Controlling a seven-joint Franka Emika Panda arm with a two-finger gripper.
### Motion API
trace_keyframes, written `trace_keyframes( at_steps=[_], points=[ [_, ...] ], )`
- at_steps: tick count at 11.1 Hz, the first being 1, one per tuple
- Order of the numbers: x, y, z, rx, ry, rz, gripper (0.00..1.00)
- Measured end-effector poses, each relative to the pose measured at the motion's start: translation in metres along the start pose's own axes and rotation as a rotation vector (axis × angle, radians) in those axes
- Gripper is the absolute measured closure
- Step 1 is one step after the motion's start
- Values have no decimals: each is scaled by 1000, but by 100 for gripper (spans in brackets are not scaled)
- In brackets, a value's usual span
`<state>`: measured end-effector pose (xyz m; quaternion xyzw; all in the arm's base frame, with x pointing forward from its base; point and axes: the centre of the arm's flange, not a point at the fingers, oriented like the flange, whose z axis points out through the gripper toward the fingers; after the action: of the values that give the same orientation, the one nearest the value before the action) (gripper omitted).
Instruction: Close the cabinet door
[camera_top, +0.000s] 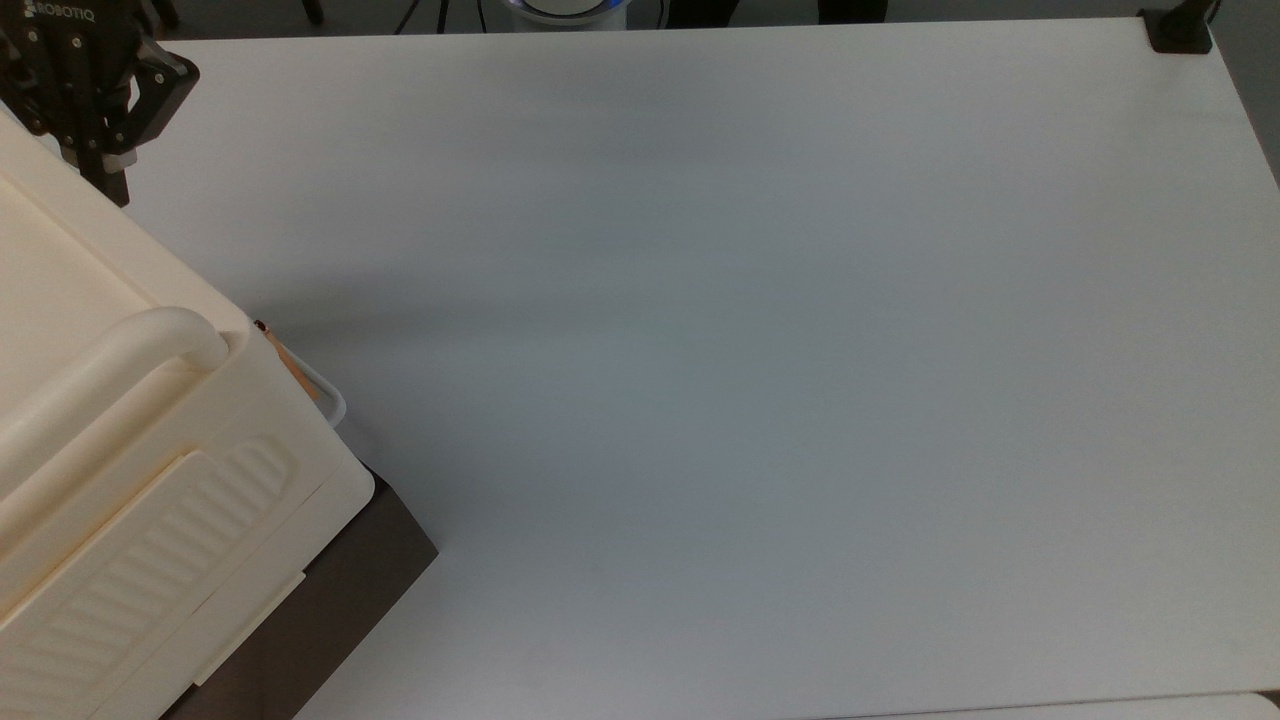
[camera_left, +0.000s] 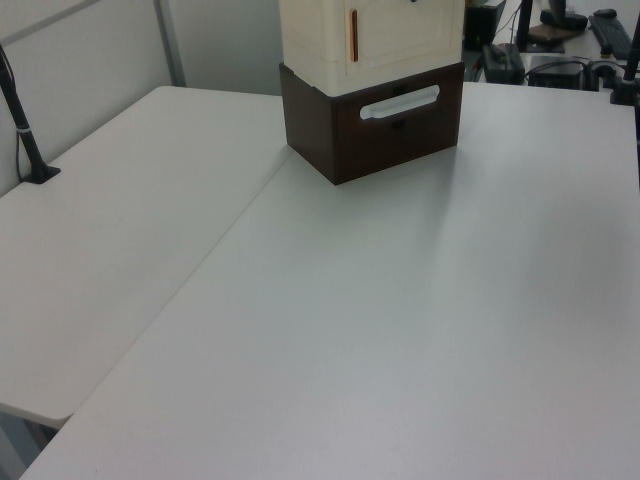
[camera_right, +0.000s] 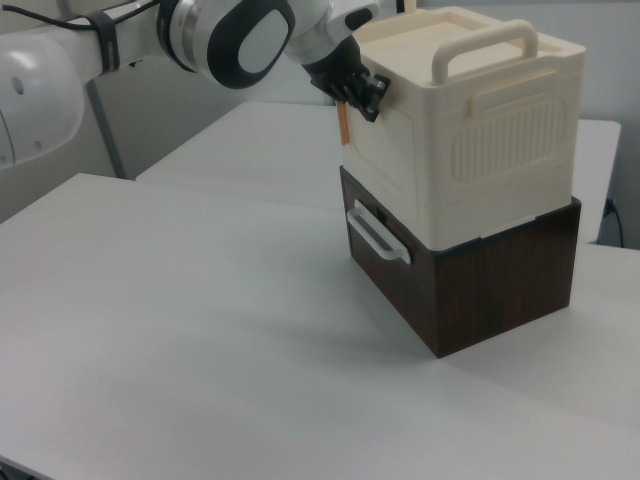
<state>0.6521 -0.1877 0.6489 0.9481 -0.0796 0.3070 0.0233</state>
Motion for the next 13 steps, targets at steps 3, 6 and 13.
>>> trace_keyframes(
  at_steps=[3,6,13],
  points=[
    [0,0,1,0,-1,1,99],
    [-15,-34,26,35,-95,-42,99],
    [-86,-178,7,16,-567,-220,96]
  ],
)
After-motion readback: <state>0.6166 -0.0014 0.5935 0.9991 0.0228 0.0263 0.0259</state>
